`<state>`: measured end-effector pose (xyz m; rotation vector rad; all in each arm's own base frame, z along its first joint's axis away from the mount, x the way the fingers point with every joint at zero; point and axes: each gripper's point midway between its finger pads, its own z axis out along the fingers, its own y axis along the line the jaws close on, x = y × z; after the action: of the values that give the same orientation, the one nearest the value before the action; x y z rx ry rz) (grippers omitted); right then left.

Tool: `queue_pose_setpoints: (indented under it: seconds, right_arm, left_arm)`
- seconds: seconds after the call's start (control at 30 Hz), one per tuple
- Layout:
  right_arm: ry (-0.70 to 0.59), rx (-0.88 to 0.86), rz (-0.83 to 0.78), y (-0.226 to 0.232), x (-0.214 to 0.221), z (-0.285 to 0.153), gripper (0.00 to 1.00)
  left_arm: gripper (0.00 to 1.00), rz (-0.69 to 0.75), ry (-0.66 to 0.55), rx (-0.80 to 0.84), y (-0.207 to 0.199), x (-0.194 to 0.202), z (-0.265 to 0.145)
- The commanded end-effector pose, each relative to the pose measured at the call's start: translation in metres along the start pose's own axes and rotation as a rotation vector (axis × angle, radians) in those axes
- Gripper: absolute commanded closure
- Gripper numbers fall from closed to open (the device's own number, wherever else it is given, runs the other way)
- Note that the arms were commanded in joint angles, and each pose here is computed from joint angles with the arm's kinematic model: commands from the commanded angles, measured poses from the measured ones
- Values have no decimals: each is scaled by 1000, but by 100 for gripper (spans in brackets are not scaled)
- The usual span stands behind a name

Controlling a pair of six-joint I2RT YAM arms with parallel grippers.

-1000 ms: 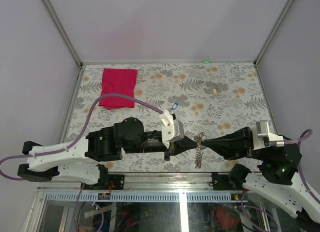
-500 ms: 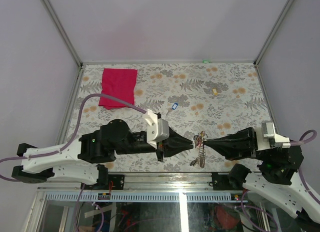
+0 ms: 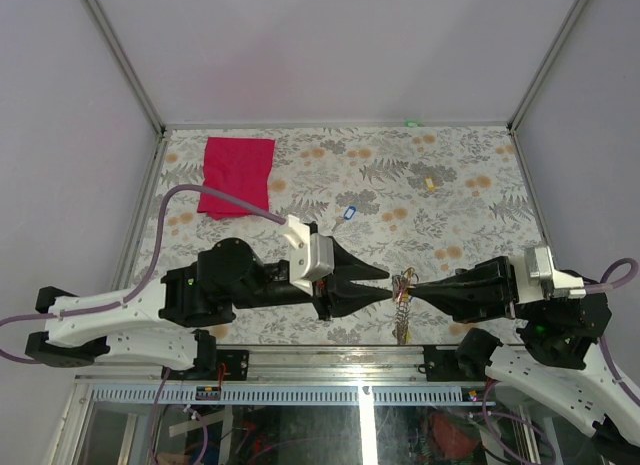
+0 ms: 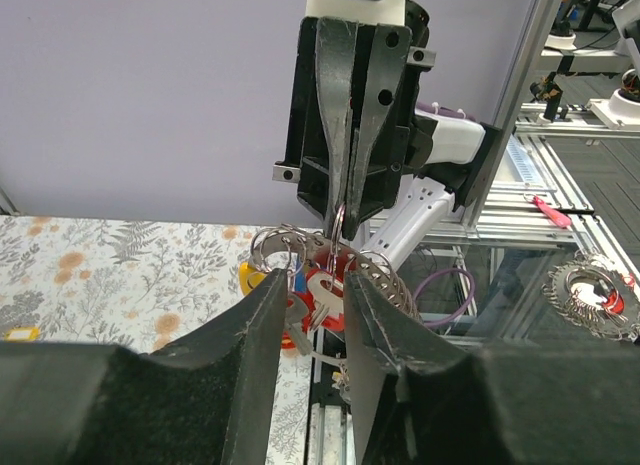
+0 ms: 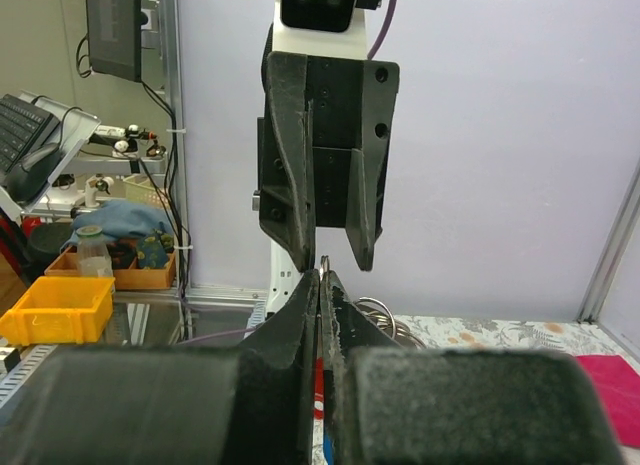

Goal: Put the keys on the keyring

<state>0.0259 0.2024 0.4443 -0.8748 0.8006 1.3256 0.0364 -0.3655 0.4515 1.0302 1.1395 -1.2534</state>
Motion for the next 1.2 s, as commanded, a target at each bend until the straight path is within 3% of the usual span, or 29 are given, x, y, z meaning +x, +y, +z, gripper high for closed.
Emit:
queue_pose_setpoints:
  seconds: [0.0,0.7,1.03,1.17]
  right_arm:
    - [-69,-39,-61,9,-29,4,100]
    - [-36,-73,-50,12,-22,5,100]
    - [-35,-69,-50,12,-22,4,100]
    - [-26,-61,-47,11,-20,4,100]
  left_arm:
    - [69,-8,-62,28,-5,-14,8]
    - [72,-4,-61,44,-7,-13,18]
    - [98,-7,-28,50,-8,-3,22]
    - [100,-6,-34,58,-10,-7,20]
